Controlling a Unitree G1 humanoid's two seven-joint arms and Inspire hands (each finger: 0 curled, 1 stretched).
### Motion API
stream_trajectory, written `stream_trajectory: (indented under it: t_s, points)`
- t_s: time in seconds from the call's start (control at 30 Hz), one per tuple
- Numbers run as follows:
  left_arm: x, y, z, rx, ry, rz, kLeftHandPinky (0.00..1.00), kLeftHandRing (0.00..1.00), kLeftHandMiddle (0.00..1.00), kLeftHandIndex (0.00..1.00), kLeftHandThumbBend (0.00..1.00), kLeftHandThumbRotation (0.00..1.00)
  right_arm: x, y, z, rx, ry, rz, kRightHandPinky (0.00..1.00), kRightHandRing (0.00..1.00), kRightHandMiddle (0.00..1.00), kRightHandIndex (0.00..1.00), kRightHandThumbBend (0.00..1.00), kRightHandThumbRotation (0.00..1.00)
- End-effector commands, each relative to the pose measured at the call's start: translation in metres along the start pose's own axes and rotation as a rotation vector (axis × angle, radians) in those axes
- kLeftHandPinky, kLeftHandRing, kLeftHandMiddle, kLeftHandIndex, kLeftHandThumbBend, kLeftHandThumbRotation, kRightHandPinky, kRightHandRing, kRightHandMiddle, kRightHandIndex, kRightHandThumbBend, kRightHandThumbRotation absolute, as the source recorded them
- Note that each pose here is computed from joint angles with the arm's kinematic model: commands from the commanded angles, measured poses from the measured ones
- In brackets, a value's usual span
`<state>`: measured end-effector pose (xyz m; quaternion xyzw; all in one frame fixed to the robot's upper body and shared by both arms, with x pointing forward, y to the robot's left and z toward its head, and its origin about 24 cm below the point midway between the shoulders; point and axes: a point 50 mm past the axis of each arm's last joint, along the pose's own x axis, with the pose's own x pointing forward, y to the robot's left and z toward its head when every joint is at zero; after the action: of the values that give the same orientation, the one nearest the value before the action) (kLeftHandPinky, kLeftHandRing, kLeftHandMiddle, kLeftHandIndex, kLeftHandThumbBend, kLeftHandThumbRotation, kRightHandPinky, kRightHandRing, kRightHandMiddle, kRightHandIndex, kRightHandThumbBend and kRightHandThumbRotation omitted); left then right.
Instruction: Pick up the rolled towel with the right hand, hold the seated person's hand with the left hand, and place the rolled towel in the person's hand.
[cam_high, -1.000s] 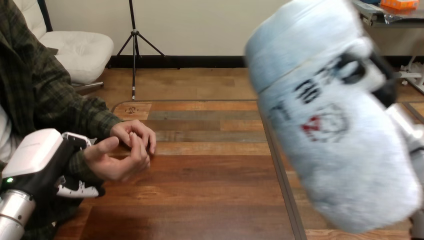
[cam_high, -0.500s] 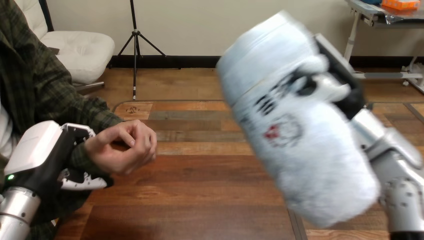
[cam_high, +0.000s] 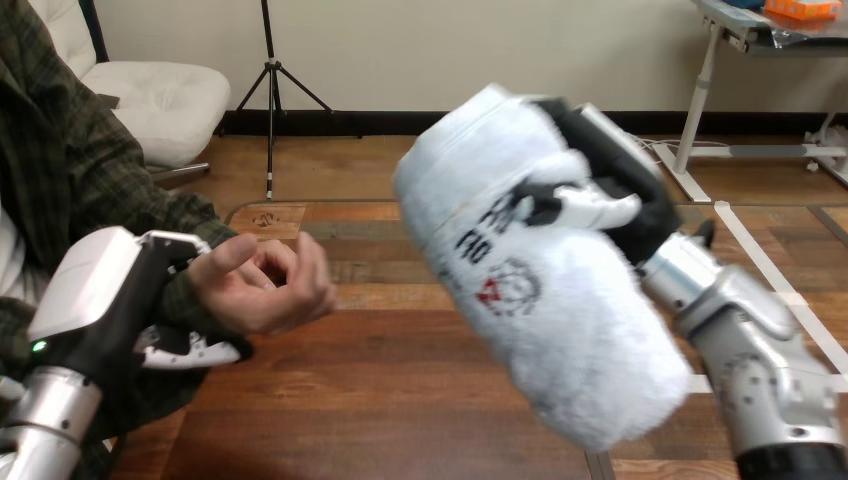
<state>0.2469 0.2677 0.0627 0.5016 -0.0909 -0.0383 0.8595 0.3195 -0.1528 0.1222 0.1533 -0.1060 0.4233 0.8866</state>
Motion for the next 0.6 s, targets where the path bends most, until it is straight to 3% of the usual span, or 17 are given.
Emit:
stream_trajectory:
  t_s: [0.0, 0.57]
  points:
    - [0.012, 0.003, 0.032, -0.073, -0.123, 0.049, 0.25, 0.30, 0.37, 0.38, 0.86, 0.00, 0.030, 0.002, 0.016, -0.061, -0.070, 0.052, 0.07, 0.13, 0.23, 0.27, 0.65, 0.00]
    - [0.013, 0.002, 0.056, -0.114, -0.195, 0.075, 0.24, 0.29, 0.36, 0.38, 0.86, 0.00, 0.044, 0.000, -0.005, -0.081, -0.010, 0.042, 0.07, 0.13, 0.24, 0.29, 0.65, 0.00]
